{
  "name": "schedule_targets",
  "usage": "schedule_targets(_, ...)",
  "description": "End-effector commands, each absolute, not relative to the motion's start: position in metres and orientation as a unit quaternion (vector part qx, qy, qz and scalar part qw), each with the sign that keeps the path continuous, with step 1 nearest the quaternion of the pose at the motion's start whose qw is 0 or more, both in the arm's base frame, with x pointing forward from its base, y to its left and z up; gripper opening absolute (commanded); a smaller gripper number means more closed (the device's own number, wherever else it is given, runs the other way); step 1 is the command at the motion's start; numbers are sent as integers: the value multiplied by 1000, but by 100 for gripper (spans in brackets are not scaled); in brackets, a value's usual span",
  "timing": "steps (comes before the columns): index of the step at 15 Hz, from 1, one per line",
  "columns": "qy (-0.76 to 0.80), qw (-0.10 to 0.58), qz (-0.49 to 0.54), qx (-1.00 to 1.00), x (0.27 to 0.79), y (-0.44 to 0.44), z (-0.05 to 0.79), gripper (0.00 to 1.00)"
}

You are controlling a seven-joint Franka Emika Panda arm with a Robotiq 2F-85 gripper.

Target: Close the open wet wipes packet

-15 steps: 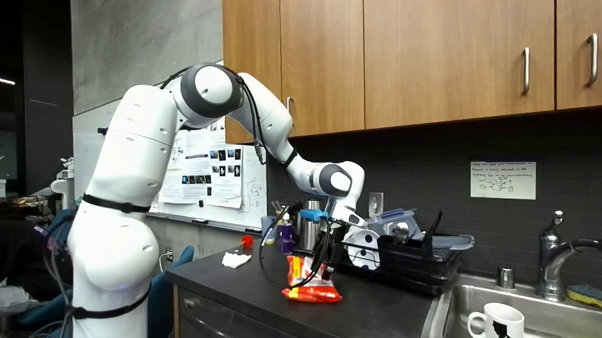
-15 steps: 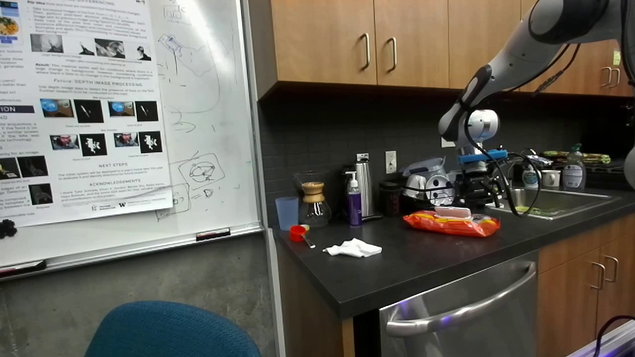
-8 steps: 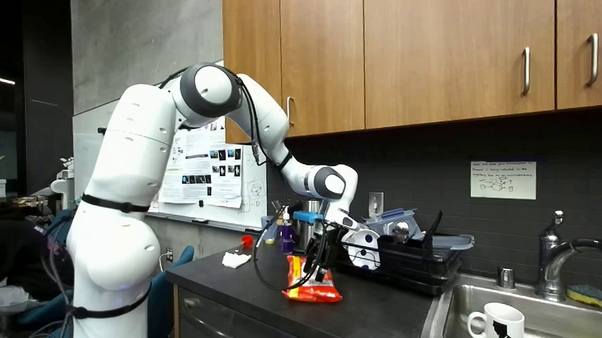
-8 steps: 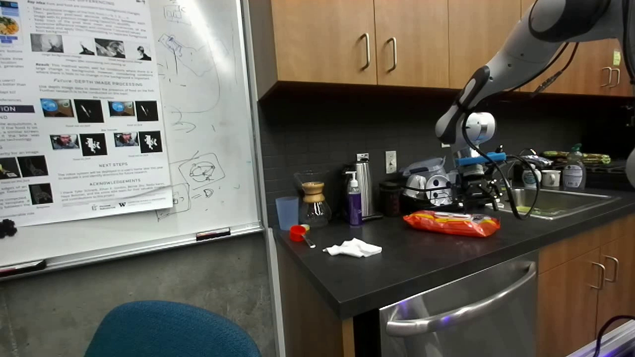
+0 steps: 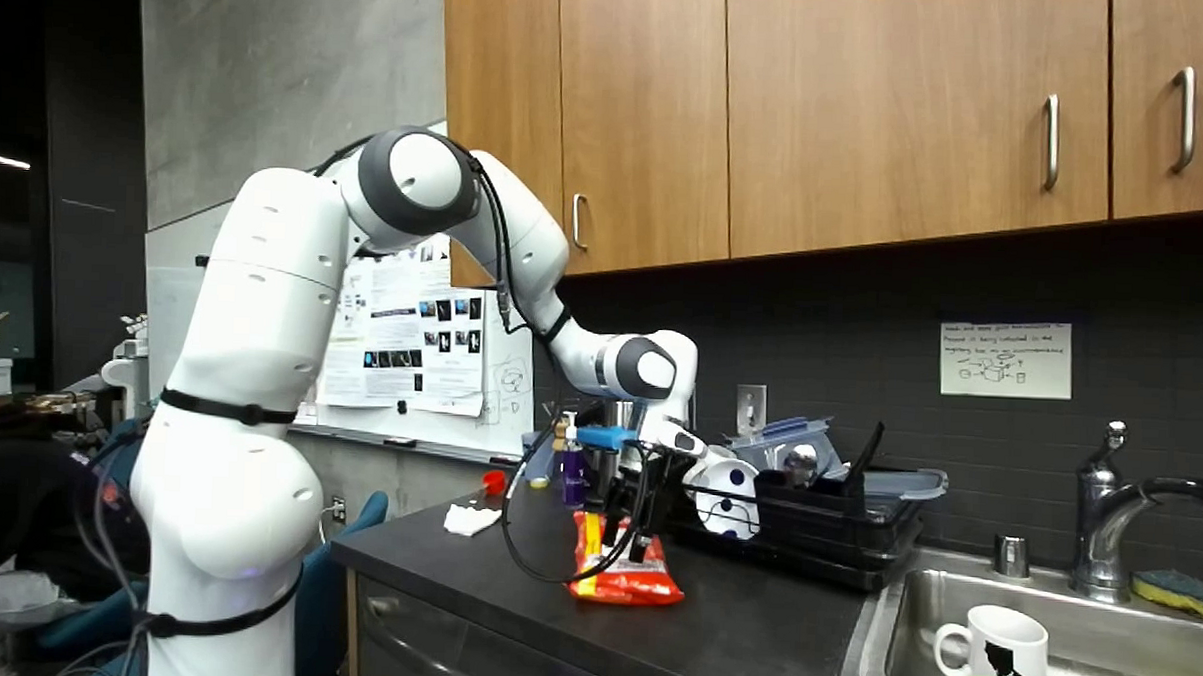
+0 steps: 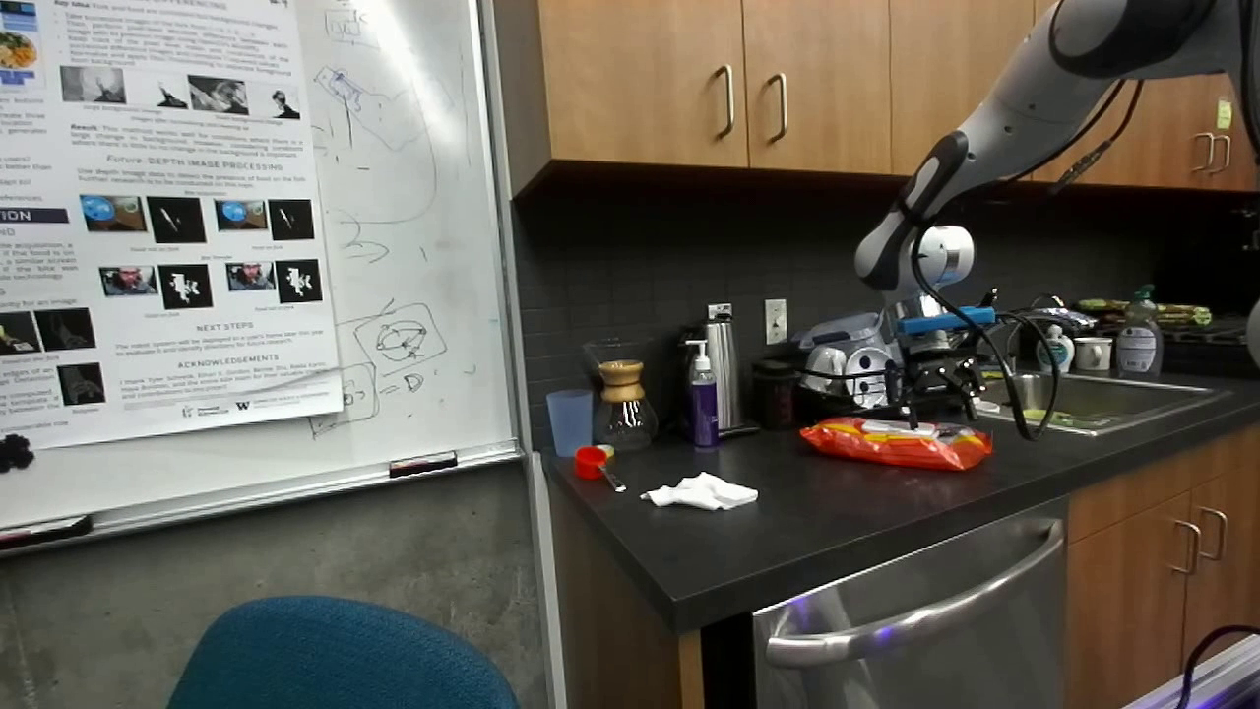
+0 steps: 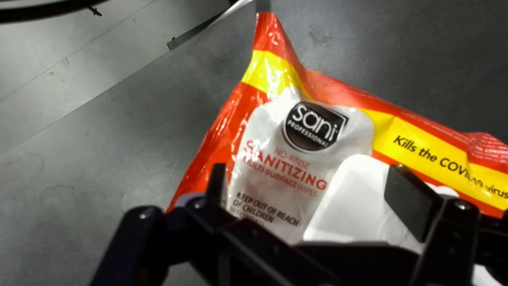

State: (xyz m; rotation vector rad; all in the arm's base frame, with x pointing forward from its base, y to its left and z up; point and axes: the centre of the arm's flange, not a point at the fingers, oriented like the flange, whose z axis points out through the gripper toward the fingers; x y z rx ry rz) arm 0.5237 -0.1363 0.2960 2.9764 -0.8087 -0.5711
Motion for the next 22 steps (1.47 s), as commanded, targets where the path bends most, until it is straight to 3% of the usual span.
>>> schedule_targets(1,-245,12,-155,957,522,-131,305,100)
schedule_targets(16,-248,22,-155,956,525,-129,265,100)
schedule_targets(22,-204,0,-147,968,514,-136,317,100)
